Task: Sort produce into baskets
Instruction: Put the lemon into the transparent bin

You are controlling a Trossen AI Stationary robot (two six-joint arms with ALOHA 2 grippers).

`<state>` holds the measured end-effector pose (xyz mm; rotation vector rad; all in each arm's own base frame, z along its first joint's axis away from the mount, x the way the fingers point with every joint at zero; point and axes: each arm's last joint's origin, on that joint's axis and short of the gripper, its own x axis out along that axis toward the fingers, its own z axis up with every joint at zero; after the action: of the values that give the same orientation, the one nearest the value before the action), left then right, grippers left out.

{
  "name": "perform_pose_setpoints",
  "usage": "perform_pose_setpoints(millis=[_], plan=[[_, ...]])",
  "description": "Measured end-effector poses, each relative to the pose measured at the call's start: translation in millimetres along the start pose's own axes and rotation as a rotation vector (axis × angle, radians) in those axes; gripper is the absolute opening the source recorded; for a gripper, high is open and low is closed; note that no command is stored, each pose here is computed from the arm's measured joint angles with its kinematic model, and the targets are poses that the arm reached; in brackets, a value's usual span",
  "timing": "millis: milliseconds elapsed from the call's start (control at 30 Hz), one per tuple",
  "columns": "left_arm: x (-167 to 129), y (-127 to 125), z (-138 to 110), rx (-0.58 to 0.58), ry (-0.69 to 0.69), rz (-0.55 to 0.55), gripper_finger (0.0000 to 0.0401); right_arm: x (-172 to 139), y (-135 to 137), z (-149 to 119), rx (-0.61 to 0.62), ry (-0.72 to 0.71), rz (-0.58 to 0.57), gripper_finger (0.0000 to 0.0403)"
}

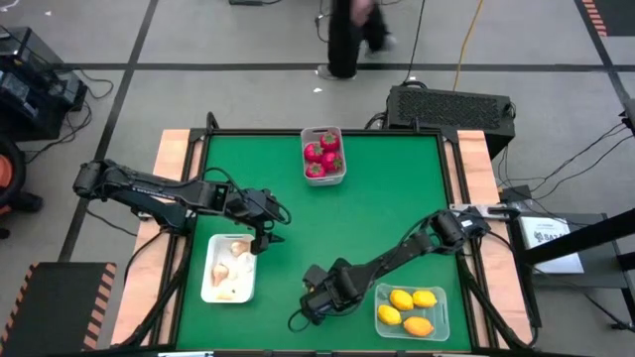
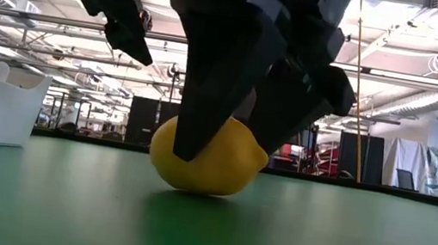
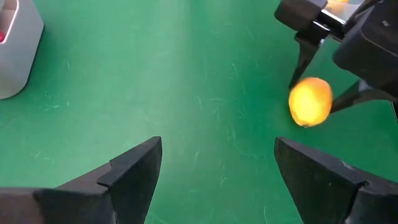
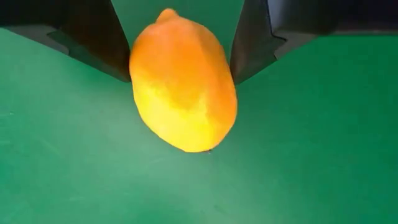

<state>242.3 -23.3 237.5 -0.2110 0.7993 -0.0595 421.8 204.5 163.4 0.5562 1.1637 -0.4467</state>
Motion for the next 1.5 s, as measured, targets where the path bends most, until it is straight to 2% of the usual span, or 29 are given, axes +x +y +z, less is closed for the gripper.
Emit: perform_pose_setpoints(millis=[133, 367, 467, 633, 800, 1033, 1267, 1500], plan=[[0, 0, 0, 0.0, -0.001, 0.001, 0.0318, 1, -1, 3, -0.019, -0.018, -0.005, 0.0239], [0, 0, 2, 0.001, -0.019, 0.008, 0.0318, 1, -1, 5, -0.046, 0.011, 0.02, 0.0178], [0, 0, 2, 0.0, -0.019, 0.008, 0.0318, -11, -4, 4, -0.059, 0.036, 0.012, 0.017], [0, 0, 2, -0.023, -0.02, 0.01, 0.0318, -63, -15, 3, -0.065, 0.064, -0.011, 0.018], [0, 0, 2, -0.026, -0.025, 0.014, 0.0318, -119, -34, -6, -0.019, 0.206, -0.019, 0.0182], [0, 0, 5, -0.025, -0.055, 0.013, 0.0318, -175, -51, -46, 0.105, 0.409, -0.089, 0.0182], [0, 0, 7, -0.024, -0.087, 0.046, 0.0318, -177, -44, -81, 0.056, 0.459, -0.131, 0.0183], [-1, -1, 15, -0.021, -0.163, 0.031, 0.0318, -158, -44, -90, 0.097, 0.415, -0.155, 0.0187]])
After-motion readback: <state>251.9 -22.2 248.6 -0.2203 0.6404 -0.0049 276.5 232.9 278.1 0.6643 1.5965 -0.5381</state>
